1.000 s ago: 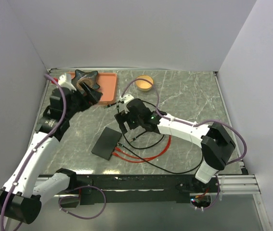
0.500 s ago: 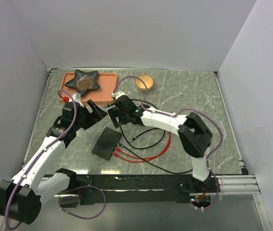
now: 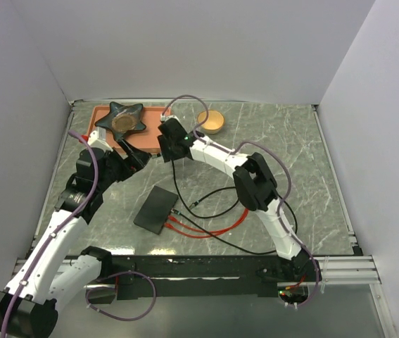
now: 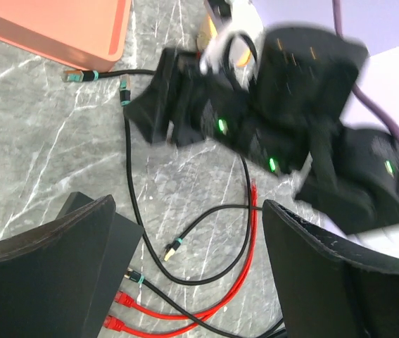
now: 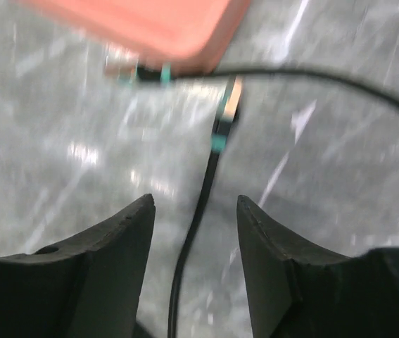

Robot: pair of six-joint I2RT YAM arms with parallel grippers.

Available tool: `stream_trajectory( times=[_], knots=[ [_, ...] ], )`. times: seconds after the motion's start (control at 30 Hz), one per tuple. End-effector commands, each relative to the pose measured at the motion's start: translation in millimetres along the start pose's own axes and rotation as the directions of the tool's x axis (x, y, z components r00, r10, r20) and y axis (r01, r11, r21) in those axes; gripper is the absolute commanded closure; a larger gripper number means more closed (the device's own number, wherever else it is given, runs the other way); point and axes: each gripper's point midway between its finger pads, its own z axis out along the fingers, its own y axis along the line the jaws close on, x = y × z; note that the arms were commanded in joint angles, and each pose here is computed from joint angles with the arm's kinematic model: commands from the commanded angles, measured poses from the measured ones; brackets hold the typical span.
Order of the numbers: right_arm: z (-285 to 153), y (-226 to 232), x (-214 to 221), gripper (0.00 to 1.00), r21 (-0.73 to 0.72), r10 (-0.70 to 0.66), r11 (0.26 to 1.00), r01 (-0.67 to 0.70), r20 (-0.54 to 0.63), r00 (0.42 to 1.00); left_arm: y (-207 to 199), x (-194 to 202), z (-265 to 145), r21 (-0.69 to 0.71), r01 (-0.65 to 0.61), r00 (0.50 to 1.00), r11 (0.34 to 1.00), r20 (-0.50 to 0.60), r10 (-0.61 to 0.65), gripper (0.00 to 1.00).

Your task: Insert the plug into the switch port

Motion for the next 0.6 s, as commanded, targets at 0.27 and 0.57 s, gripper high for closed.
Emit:
stream_trajectory(
  times=[0.27,0.57],
  knots=[
    [35.7,-10.4,15.6,0.54,0.020,0.067,0.998,-0.065,-0.107,0.992,-9.4,-13.5,-2.7,0.014,-0.034,0.999,0.999,0.036,0.033,0.08],
    [38.2,-7.1,18.6,0.90,-0.003,0.026,1.000,-0.027,-0.140,0.990,-11.8,-13.4,-3.0,0.026,-0.030,0.999,0.999,0.035,0.029,0.08]
  ],
)
